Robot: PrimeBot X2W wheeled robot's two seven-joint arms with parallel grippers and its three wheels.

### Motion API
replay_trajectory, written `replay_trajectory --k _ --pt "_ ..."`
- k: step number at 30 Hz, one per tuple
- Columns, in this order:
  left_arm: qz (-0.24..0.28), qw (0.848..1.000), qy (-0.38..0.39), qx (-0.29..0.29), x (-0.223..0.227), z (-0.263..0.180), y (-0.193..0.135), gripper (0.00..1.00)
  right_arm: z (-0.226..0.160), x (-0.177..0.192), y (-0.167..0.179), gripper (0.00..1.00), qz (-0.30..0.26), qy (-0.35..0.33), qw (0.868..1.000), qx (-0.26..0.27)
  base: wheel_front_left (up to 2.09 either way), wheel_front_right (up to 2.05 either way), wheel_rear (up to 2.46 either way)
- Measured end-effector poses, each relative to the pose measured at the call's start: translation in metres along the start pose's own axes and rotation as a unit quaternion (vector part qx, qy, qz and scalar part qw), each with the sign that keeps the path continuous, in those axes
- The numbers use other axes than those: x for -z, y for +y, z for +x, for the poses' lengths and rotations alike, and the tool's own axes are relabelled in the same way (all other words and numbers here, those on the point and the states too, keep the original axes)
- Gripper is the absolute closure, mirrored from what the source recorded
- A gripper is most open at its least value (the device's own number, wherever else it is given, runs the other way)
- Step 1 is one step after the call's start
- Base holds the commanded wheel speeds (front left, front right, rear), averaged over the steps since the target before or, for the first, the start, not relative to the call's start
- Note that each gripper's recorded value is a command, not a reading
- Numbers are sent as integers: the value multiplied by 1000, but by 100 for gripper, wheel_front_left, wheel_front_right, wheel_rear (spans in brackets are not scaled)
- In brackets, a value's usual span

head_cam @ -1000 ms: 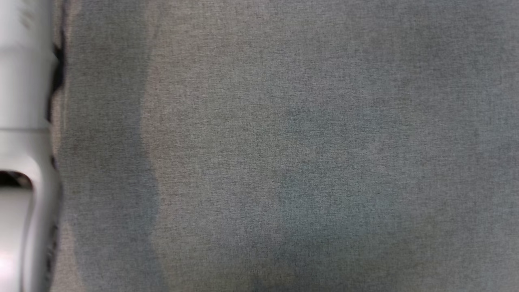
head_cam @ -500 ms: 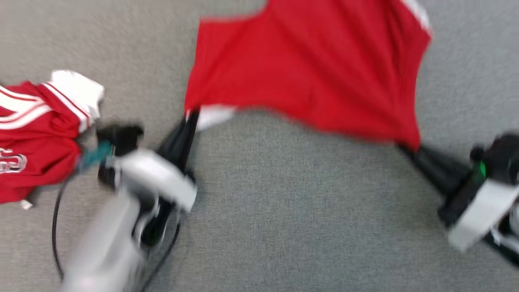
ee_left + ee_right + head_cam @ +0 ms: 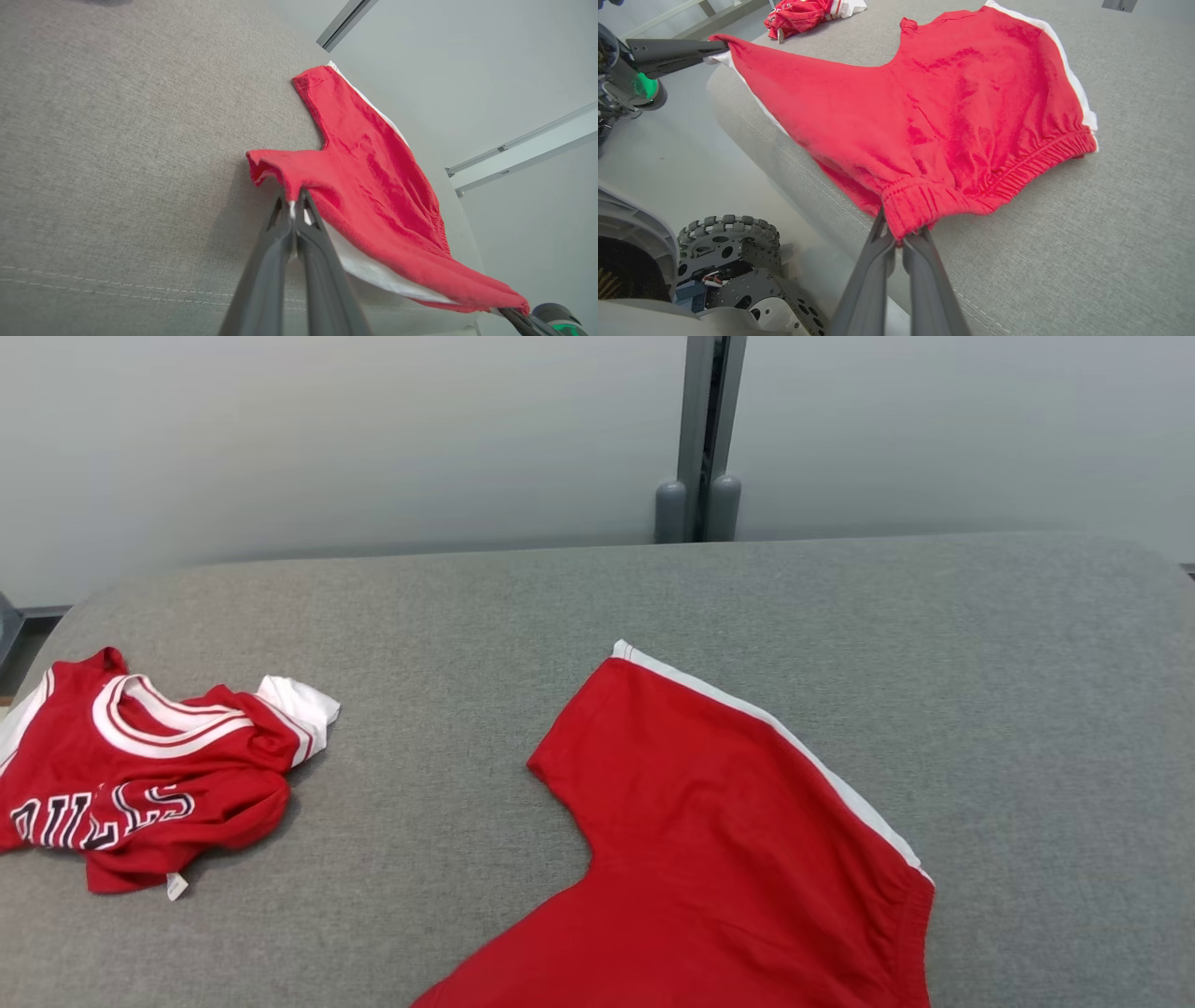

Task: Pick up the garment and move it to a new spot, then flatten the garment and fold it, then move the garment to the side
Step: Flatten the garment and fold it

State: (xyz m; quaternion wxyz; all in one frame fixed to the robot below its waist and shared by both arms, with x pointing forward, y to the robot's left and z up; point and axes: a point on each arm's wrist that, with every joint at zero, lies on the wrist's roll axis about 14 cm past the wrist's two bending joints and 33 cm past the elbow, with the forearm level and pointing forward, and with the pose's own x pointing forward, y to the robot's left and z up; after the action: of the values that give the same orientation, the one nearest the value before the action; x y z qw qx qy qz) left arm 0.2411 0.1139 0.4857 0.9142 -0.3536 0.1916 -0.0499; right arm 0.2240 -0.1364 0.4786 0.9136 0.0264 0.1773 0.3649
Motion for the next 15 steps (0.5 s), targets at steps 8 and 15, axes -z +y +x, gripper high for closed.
replay_trajectory --k 8,15 --pt "76 995 35 61 -20 28 -35 100 14 -18 4 100 29 -57 998 29 0 0 0" --pt "149 981 62 106 -54 95 -68 100 44 -32 -29 100 72 -79 992 61 0 0 0"
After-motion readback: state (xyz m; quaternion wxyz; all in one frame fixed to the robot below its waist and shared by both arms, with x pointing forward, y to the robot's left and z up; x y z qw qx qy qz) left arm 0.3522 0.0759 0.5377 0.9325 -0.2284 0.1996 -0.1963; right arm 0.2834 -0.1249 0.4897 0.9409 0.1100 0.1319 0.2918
